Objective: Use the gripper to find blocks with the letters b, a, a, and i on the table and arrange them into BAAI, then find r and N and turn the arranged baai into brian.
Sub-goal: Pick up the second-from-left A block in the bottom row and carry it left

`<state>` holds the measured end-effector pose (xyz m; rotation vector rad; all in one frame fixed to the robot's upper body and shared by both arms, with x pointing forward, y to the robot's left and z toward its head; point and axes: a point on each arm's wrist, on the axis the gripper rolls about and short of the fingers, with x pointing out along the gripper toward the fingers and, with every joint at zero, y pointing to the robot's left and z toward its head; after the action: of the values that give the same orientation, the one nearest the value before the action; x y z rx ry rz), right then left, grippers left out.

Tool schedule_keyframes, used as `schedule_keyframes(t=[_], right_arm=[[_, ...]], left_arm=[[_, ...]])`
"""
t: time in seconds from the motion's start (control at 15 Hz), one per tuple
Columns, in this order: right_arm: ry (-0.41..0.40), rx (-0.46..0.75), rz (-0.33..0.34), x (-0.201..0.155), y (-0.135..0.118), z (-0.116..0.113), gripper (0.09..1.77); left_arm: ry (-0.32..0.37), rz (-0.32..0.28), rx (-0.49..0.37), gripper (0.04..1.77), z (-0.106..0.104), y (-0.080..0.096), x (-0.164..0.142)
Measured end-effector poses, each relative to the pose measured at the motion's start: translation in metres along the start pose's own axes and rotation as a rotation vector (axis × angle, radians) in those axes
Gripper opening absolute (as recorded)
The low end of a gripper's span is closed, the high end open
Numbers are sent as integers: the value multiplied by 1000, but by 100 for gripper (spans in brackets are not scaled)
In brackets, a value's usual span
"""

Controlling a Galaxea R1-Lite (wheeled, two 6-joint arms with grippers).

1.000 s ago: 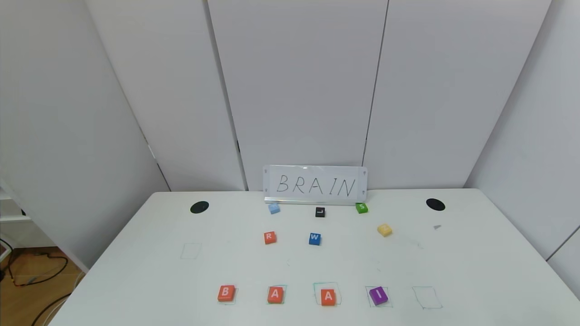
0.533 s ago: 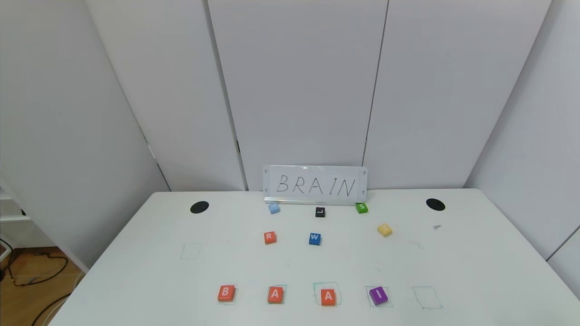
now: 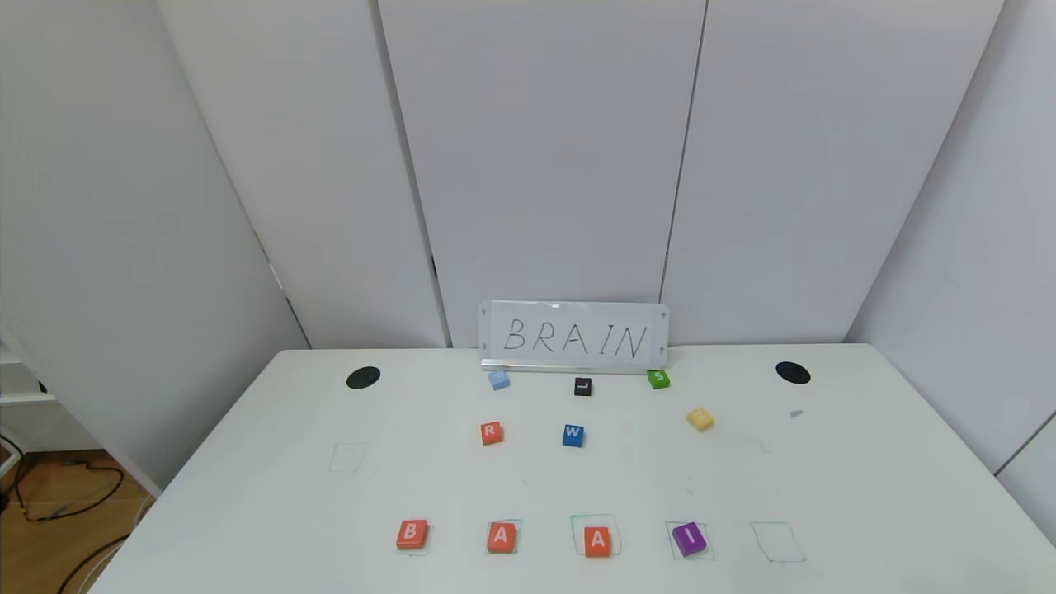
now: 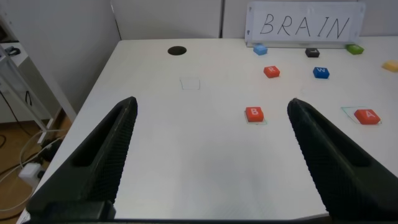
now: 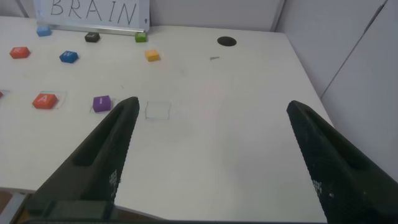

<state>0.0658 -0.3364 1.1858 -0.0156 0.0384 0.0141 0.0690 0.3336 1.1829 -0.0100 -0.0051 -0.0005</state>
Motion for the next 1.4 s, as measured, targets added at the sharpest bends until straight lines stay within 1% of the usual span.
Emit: schedule_keyframes(t=[0.2, 0.27, 0.47, 0.6, 0.8, 1.07, 1.2, 1.4], right_arm=[[-17, 0, 13, -2, 0, 10, 171], [-16, -1, 13, -2, 0, 16, 171], [18, -1, 10, 3, -1, 40, 171], [61, -1, 8, 12, -1, 60, 171], [140, 0, 5, 35, -2, 92, 171], [261, 3, 12, 80, -3, 125, 171], [320, 5, 19, 106, -3, 137, 171], [392, -2, 24, 148, -4, 152, 171]], left_arm=[[1, -1, 37, 172, 0, 0, 0], [0, -6, 36, 172, 1, 0, -1], [-62, -40, 33, 172, 33, -1, -8], [-64, -61, 31, 172, 56, -2, -8], [-25, -68, 24, 172, 93, -2, 7], [71, -64, -29, 172, 137, -3, 48], [115, -66, -58, 172, 153, -3, 73], [184, -66, -75, 172, 171, -3, 111]])
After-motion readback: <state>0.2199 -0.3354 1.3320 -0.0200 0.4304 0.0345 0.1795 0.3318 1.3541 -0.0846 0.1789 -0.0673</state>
